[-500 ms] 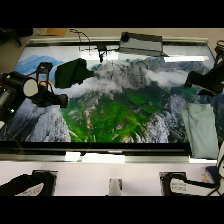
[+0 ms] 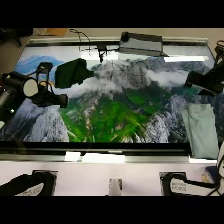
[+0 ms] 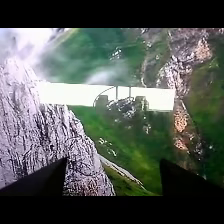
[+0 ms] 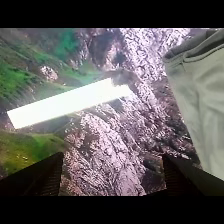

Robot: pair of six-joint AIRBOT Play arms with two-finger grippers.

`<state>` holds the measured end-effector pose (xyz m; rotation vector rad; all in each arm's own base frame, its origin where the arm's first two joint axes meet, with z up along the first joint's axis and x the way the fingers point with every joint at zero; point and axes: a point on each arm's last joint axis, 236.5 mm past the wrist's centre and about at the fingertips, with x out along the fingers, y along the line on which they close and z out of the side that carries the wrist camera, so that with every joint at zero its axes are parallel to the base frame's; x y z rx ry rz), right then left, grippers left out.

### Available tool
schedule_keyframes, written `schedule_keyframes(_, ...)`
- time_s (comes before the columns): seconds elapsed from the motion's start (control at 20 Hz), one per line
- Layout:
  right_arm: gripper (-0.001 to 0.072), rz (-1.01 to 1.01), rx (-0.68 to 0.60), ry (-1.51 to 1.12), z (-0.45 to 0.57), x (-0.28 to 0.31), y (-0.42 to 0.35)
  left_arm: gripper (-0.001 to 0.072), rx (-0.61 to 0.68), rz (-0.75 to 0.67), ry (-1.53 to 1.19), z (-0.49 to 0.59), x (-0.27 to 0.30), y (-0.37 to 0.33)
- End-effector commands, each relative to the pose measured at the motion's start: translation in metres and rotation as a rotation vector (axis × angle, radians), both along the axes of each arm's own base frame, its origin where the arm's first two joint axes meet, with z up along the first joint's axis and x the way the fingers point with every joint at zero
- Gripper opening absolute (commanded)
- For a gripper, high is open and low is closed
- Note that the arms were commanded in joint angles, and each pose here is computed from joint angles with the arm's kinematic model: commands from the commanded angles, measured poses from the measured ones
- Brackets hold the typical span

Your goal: Fold the shirts.

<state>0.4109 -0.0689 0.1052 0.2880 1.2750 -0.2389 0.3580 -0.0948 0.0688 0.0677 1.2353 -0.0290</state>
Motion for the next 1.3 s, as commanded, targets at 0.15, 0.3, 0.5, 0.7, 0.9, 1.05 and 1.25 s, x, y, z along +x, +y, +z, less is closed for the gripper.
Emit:
schedule_keyframes(0.15, 0.0659, 0.001, 0.000, -0.002, 0.001, 0.000, 0.000, 0.0681, 0.000, 0.000, 0.000, 0.000, 0.000, 0.000)
schedule_keyframes(0.3, 0.0659, 0.001, 0.000, -0.002, 0.001, 0.000, 0.000, 0.0682, -0.065, 0.063, -0.041, 0.003, 0.009, -0.009)
schedule_keyframes(0.5, 0.0659, -0.004, -0.027, -0.151, 0.013, 0.033, -0.006, 0.0682, -0.167, 0.035, -0.285, 0.032, 0.061, -0.031)
schedule_keyframes(0.7, 0.0659, -0.011, -0.057, -0.322, 0.033, 0.068, -0.013, 0.0681, -0.263, -0.005, -0.531, 0.065, 0.111, -0.055)
schedule_keyframes(0.9, 0.0659, -0.037, 0.002, -0.408, 0.046, 0.084, -0.003, 0.0564, -0.378, 0.260, -0.484, 0.029, 0.171, -0.011)
schedule_keyframes(1.05, 0.0659, -0.010, 0.065, -0.353, 0.037, 0.074, 0.013, 0.0629, -0.364, 0.314, -0.304, -0.026, 0.196, 0.030)
schedule_keyframes(1.25, 0.0659, 0.050, 0.096, -0.262, 0.022, 0.060, 0.025, 0.0685, -0.250, 0.130, -0.126, -0.094, 0.204, 0.029)
